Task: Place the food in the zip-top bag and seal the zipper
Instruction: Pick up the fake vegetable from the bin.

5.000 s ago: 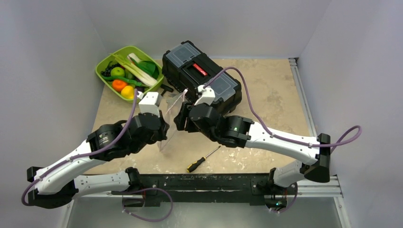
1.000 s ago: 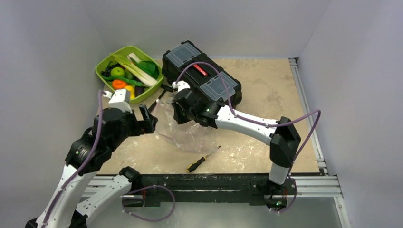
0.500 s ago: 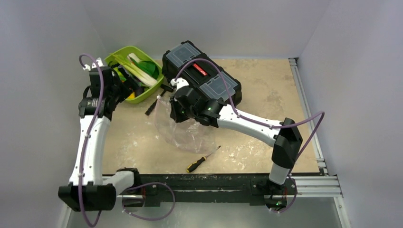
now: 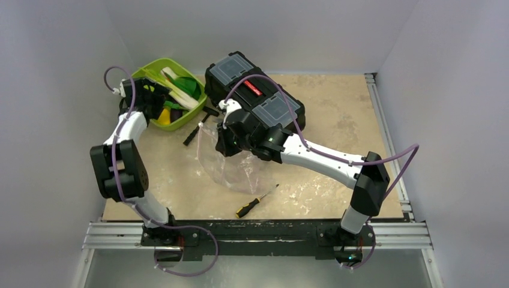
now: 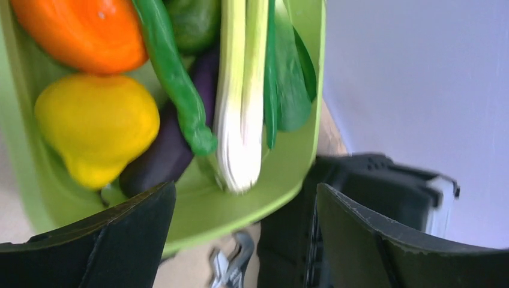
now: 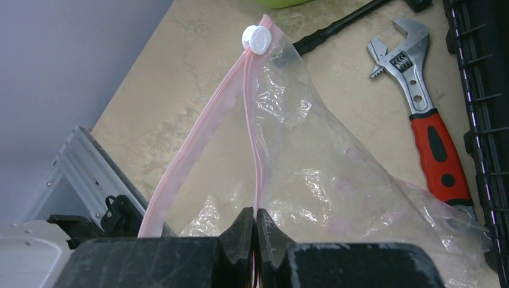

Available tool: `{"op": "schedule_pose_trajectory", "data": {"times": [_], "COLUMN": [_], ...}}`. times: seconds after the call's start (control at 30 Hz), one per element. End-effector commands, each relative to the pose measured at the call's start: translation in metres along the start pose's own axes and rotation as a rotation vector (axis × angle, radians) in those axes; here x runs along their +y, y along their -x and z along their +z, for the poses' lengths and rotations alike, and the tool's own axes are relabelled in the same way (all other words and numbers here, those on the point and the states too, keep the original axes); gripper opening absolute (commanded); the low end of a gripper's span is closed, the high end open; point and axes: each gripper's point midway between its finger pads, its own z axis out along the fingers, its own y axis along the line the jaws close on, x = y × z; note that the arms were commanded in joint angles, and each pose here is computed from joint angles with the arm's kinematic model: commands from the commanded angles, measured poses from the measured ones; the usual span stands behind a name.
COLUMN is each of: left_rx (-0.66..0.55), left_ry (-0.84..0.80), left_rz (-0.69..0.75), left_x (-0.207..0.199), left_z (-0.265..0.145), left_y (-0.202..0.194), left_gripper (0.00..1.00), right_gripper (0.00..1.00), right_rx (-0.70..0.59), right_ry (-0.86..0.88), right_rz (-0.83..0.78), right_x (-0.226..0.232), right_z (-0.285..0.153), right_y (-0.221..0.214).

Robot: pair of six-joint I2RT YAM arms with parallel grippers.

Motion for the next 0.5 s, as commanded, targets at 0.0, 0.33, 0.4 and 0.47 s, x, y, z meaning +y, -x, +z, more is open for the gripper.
{"op": "schedule_pose_trajectory", "data": {"times": [0.0,0.33,0.4,0.47], "left_rx": [-0.138,-0.212,-0.232,-0.238], "left_ry": [-0.223,-0.178,-0.166,-0.135], "left_rz": [-0.042,0.048,0.044,0.031], "left_x": [-0.063,-0.052,-0.048,-0.04], "left_z": [0.024,0.114,0.121,0.127], "left_y": [0.056,0.083,0.085,0.084], "left_gripper": [0.85,0.74,0.74,0.75], "right_gripper": [0.0,0.0,0.0,0.0], "right_rx": [-0.04,-0.016,-0.017,-0.014], "right_ry": [0.067,0.062,0.053,0.045], "right_rz": [-0.011,-0.014,-0.009,-0.003], "right_x": [0.015,0.004,-0.001,-0.005], "right_z": [-0.009,-0.002,-0.001,0.001], "right_y": [0.015,0.017,0.019,0.019]}}
